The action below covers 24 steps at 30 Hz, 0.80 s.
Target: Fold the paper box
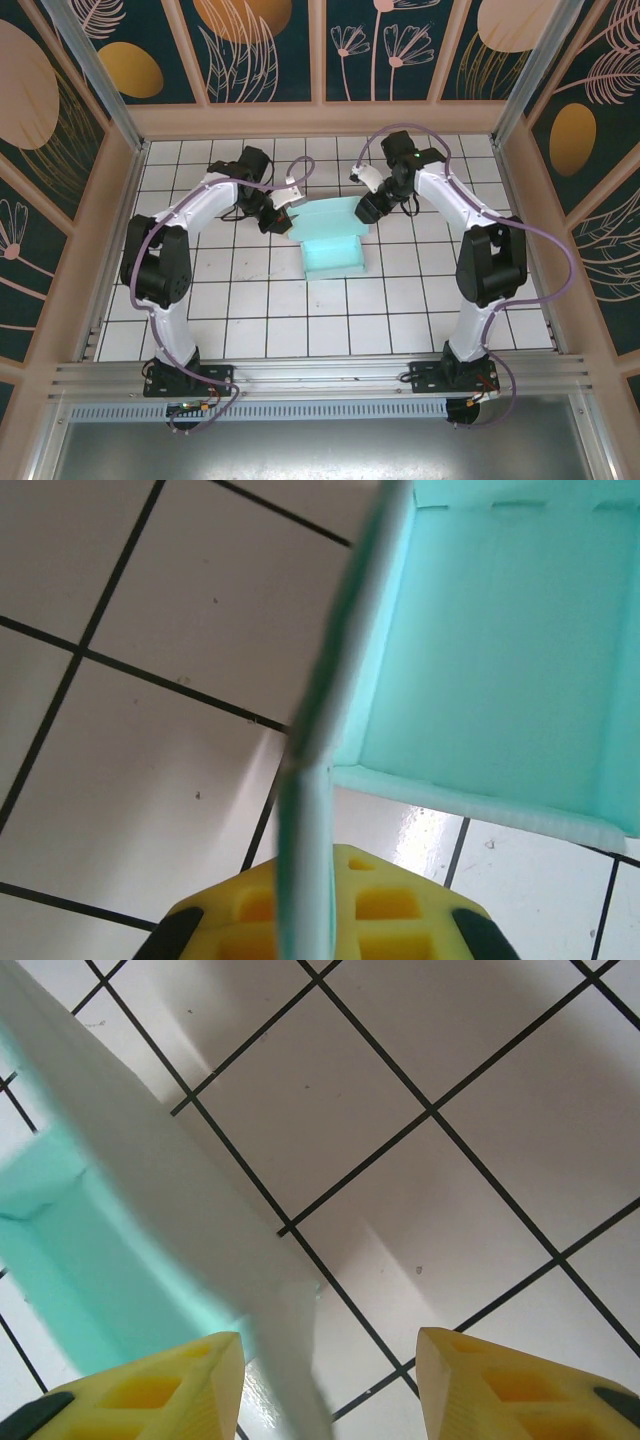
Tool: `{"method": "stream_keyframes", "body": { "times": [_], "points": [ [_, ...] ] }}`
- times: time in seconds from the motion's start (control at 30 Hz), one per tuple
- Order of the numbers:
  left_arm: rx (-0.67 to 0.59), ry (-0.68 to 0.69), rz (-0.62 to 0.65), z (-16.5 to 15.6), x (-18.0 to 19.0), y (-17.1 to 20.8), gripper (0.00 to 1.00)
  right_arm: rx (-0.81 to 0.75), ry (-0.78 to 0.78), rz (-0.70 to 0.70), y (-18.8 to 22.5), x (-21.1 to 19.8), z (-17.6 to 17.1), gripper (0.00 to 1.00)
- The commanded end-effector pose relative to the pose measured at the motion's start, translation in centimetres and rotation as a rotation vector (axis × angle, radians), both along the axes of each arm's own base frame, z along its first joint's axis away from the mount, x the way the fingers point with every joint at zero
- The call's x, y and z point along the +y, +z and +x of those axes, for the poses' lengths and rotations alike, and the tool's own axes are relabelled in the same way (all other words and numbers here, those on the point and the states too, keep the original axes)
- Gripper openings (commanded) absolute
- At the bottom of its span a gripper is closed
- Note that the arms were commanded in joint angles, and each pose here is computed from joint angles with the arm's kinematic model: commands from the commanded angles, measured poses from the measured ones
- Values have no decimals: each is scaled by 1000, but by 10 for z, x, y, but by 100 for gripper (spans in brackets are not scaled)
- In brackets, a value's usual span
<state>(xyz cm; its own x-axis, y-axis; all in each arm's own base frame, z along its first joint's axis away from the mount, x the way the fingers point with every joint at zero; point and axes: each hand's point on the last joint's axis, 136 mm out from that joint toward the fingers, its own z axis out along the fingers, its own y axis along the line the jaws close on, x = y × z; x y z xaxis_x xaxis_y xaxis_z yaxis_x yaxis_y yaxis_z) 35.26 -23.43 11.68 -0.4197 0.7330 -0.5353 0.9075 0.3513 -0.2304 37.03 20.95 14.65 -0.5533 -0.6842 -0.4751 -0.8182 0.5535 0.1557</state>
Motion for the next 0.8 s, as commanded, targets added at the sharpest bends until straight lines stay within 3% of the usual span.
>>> {"method": "stream_keyframes", "body": {
  "times": [0.0, 0.77],
  "points": [
    [-40, -45, -56, -6, -7, 16, 1, -57, -7, 7, 20, 1, -2, 49],
    [-8, -34, -28, -5, -5, 5, 1, 31, 40, -7, 4, 3, -17, 27]
  ]
}}
